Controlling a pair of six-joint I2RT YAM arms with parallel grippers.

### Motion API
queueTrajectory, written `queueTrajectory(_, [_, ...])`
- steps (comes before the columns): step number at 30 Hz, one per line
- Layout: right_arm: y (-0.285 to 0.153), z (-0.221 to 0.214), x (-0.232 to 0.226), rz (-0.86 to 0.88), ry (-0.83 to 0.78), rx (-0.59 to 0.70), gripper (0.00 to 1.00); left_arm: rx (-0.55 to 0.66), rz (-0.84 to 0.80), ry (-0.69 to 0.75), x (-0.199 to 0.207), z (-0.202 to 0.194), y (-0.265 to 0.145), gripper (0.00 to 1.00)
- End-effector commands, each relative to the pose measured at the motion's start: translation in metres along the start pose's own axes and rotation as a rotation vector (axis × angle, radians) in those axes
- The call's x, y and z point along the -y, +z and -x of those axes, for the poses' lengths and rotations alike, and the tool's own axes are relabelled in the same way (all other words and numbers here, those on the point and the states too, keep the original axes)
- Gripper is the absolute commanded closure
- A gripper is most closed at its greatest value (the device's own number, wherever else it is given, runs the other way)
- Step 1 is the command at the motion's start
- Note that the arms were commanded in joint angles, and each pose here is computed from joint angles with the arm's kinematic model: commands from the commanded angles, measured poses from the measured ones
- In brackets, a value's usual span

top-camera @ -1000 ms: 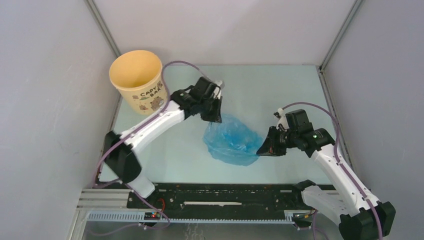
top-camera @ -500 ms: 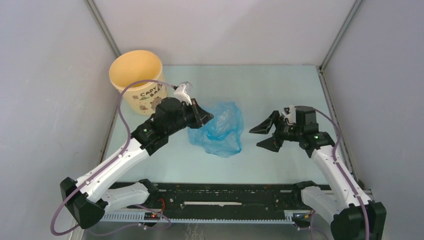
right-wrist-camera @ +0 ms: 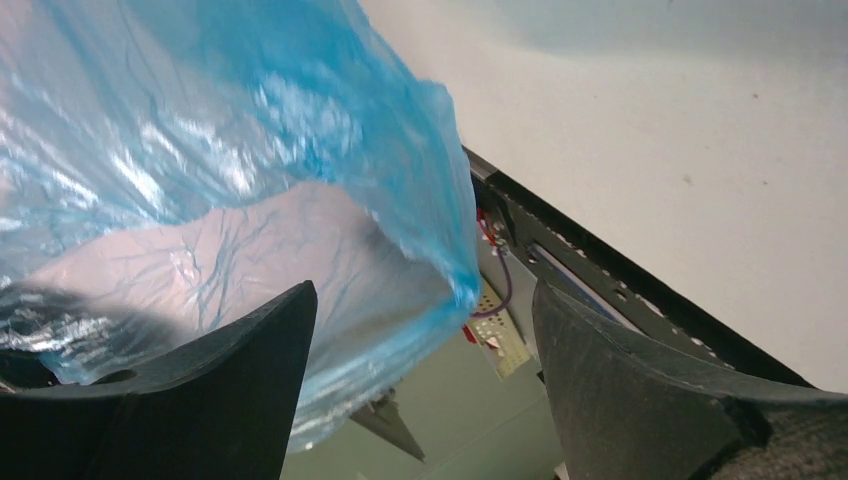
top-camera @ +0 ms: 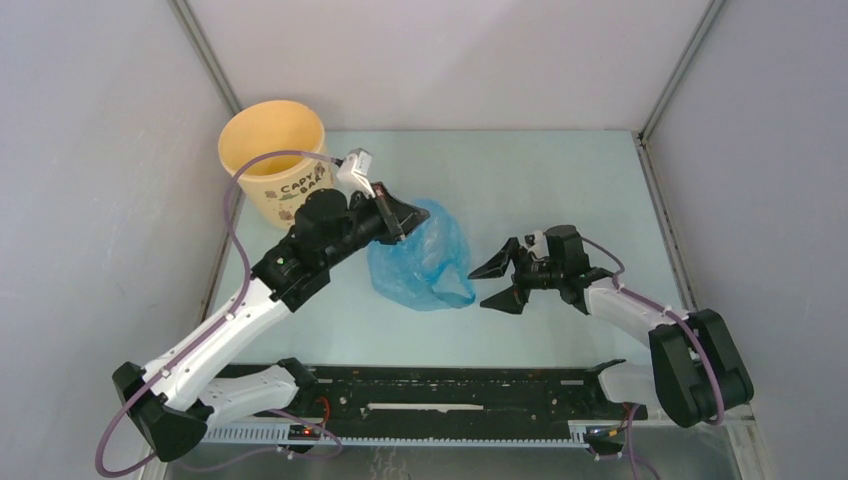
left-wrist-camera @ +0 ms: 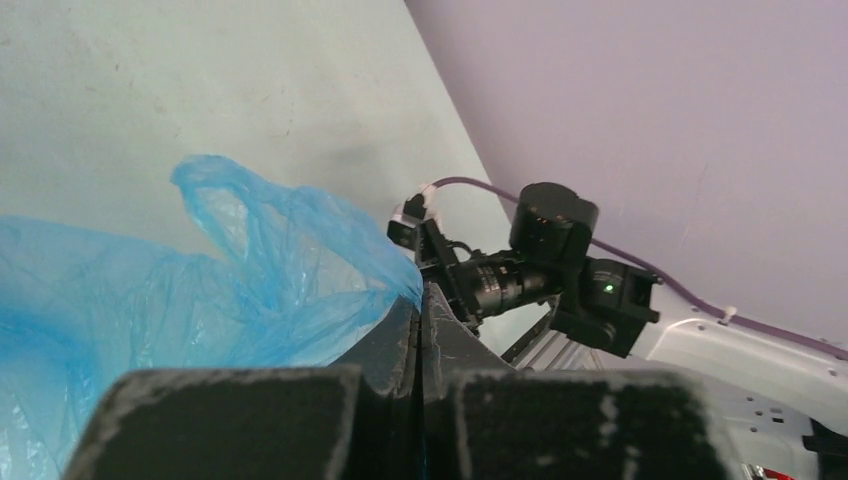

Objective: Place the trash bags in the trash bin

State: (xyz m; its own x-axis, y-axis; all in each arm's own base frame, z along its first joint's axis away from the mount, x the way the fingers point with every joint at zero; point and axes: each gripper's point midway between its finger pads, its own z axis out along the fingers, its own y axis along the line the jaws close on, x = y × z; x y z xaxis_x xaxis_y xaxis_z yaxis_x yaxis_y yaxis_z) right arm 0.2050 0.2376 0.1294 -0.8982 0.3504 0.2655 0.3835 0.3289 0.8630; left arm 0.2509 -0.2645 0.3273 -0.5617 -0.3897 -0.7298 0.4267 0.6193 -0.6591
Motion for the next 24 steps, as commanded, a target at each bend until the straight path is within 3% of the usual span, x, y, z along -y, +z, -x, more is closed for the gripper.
queueTrajectory(1, [0.007, 0.012, -0.024, 0.065, 0.073, 0.026, 0.13, 0.072, -0.086, 0.023, 0.033, 0.032, -0.005, 1.0])
queueTrajectory(8, [0.033, 0.005, -0.018, 0.062, 0.099, -0.056, 0.22, 0.076, -0.091, 0.024, 0.035, 0.034, -0.007, 1.0])
queueTrajectory(13, [0.026, 0.003, -0.018, 0.051, 0.025, -0.015, 0.32, 0.071, -0.039, 0.019, 0.023, 0.03, -0.008, 1.0])
queueTrajectory(17, [0.019, 0.013, -0.015, 0.034, -0.012, 0.017, 0.74, 0.076, 0.095, 0.004, -0.006, 0.025, -0.007, 1.0])
queueTrajectory(19, [0.015, 0.023, -0.012, -0.002, -0.027, 0.038, 0.95, 0.097, 0.248, -0.029, -0.037, 0.026, -0.006, 1.0])
queueTrajectory(20, [0.013, 0.031, -0.013, -0.017, -0.046, 0.056, 1.0, 0.102, 0.33, -0.054, -0.054, 0.025, -0.006, 1.0])
queueTrajectory(24, [-0.004, 0.093, -0.029, -0.171, -0.126, 0.213, 1.0, 0.098, 0.503, -0.137, -0.106, 0.035, 0.024, 1.0])
